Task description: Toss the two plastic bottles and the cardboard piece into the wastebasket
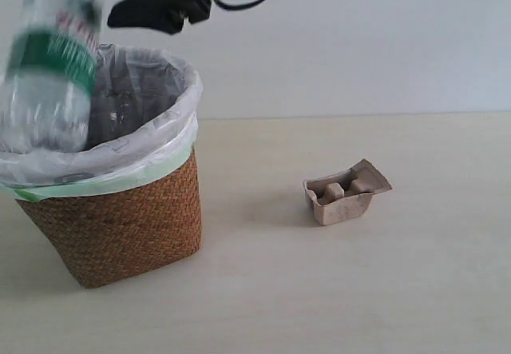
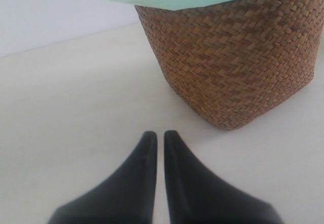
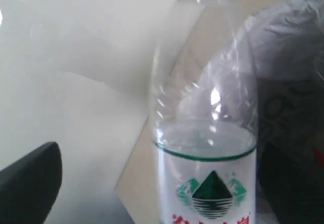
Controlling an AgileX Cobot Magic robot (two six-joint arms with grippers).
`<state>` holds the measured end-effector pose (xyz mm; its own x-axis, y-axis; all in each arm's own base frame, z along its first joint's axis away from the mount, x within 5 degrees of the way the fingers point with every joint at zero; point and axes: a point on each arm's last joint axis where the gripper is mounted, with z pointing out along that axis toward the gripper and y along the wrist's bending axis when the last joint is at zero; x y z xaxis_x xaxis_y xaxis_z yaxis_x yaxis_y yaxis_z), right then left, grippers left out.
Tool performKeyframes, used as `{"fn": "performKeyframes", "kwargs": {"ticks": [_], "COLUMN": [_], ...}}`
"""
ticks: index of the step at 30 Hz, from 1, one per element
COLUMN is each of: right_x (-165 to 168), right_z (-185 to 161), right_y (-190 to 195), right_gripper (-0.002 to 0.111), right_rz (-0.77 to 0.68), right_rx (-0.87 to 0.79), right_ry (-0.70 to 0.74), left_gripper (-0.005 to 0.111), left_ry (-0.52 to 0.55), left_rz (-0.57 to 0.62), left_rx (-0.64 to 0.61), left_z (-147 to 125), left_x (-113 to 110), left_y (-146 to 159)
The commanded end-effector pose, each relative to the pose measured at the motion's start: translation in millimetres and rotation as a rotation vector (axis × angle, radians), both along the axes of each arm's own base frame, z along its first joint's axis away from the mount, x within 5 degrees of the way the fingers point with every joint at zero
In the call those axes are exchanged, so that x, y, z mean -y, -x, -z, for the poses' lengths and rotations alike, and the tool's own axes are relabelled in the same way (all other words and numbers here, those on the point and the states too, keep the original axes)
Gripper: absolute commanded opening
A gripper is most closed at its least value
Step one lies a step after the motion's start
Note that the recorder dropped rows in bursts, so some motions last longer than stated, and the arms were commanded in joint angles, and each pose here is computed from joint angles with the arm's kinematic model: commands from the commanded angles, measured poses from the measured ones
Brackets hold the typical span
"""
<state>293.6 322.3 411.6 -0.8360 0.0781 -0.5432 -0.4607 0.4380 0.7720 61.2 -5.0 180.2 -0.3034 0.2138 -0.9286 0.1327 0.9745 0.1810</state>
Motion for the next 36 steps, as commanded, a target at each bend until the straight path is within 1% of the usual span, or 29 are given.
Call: {"fn": "performKeyframes", "kwargs": {"ticks": [1,11,14,17,21,23,25,29,36], "right_x": [-3,9,15,31,62,77,88,105,134], "right_z": [8,-8,-13,-12,-1,5,13,29,75], "right_y": [-8,4,7,5,-2,-6,-13,-32,-63], "right_gripper": [0.094,0.094,0.094,0.094,0.094,0.094,0.094,0.094,0.094], "right_rz": [0.023,-0.012,-0.006,0.085,0.290,0.352,0.396,0.430,0.463], "right_rx": [-0.020,0.042,0.076,0.103,0.087,0.063,0.048,-0.019,-0.108], "right_ry": [0.021,0.069,0.121,0.282,0.596,0.746,0.847,0.878,1.026], "left_gripper": [0.004,0.004,0.004,0.004,0.004,0.004,0.004,0.004,0.004], "left_ry": [0.018,0.018,0.018,0.018,0.018,0.018,0.018,0.018,0.018], "left_rz": [-0.007,-0.007,-0.007,-0.007,-0.007,-0.007,-0.007,-0.007,-0.007], "left_rx": [0.014,0.014,0.014,0.014,0.014,0.014,0.014,0.014,0.014], "left_z": [0,0,0,0,0,0,0,0,0], "left_x": [0,0,0,0,0,0,0,0,0], "left_y": [0,0,0,0,0,0,0,0,0]}}
